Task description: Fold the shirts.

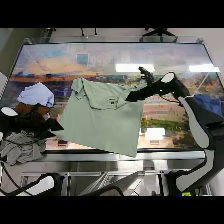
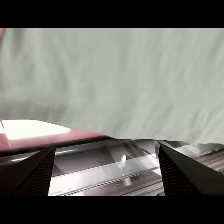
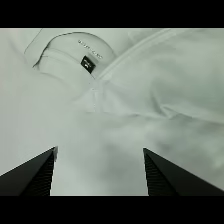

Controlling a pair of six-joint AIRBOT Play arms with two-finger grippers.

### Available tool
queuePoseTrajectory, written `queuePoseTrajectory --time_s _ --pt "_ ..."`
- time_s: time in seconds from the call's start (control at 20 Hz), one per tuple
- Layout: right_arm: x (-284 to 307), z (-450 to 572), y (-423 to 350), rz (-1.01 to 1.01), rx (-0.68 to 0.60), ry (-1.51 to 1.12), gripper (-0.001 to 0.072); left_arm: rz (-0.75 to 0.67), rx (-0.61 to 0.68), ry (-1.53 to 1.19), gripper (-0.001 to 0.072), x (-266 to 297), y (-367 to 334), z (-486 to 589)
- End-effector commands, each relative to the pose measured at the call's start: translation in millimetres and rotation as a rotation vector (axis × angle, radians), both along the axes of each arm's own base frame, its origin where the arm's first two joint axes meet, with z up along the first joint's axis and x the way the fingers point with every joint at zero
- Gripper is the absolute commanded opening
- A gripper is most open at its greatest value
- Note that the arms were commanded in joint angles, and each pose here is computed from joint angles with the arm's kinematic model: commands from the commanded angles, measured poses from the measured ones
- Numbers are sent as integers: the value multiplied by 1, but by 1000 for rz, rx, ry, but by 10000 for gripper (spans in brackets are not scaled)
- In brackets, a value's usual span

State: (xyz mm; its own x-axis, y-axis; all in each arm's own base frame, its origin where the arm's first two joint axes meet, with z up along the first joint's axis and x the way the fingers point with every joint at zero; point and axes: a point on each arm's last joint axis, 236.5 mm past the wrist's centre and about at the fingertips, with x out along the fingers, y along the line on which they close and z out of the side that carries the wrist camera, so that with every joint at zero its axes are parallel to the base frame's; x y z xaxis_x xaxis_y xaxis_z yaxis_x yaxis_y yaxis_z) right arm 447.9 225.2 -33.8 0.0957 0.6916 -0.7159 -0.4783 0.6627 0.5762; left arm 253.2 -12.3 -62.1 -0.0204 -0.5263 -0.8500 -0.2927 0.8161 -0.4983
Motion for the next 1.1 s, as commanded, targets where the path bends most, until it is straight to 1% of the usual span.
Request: queuePoseTrajectory --time_s 0.0,0.05,0.2,0.35,0.45,0.5,0.55,0.6,0.65,0.7,0.75,0.8,0.85,0.9,0.95,1.0,1.05 --pt "-6 -26 26 20 -21 31 611 109 135 -25 683 -24 32 -14" --pt "-5 -33 30 19 -24 35 611 143 151 -46 683 -23 38 -18" --pt "-4 -49 39 25 -30 59 610 187 176 -79 683 -14 44 -31" --pt "4 -59 42 -4 -29 84 601 149 139 -85 683 7 32 -41" --pt "9 -59 43 -15 -26 80 600 110 153 -108 683 30 28 -45" --pt "12 -59 43 -31 -25 78 599 90 161 -125 650 41 26 -45" --pt "15 -59 42 -41 -26 67 592 65 167 -141 517 53 22 -44" --pt "19 -59 42 -55 -26 59 559 44 172 -153 405 61 19 -45" --pt "22 -59 42 -66 -26 51 485 24 174 -162 294 69 14 -45" --pt "25 -58 42 -82 -21 47 446 7 175 -166 214 75 11 -46" --pt "31 -56 42 -117 -11 47 408 -9 169 -161 116 79 7 -48" --pt "37 -54 42 -148 1 45 237 -23 164 -155 94 82 4 -49" --pt "43 -52 42 -173 15 34 201 -34 160 -149 86 83 1 -51" --pt "49 -48 43 -198 35 24 181 -43 154 -140 15 83 -1 -52" --pt "54 -44 44 -218 55 20 48 -52 147 -128 15 81 -3 -52" --pt "58 -41 42 -233 66 16 19 -64 149 -120 15 78 -3 -53" --pt "62 -39 40 -239 68 8 19 -70 147 -116 15 76 -4 -52"
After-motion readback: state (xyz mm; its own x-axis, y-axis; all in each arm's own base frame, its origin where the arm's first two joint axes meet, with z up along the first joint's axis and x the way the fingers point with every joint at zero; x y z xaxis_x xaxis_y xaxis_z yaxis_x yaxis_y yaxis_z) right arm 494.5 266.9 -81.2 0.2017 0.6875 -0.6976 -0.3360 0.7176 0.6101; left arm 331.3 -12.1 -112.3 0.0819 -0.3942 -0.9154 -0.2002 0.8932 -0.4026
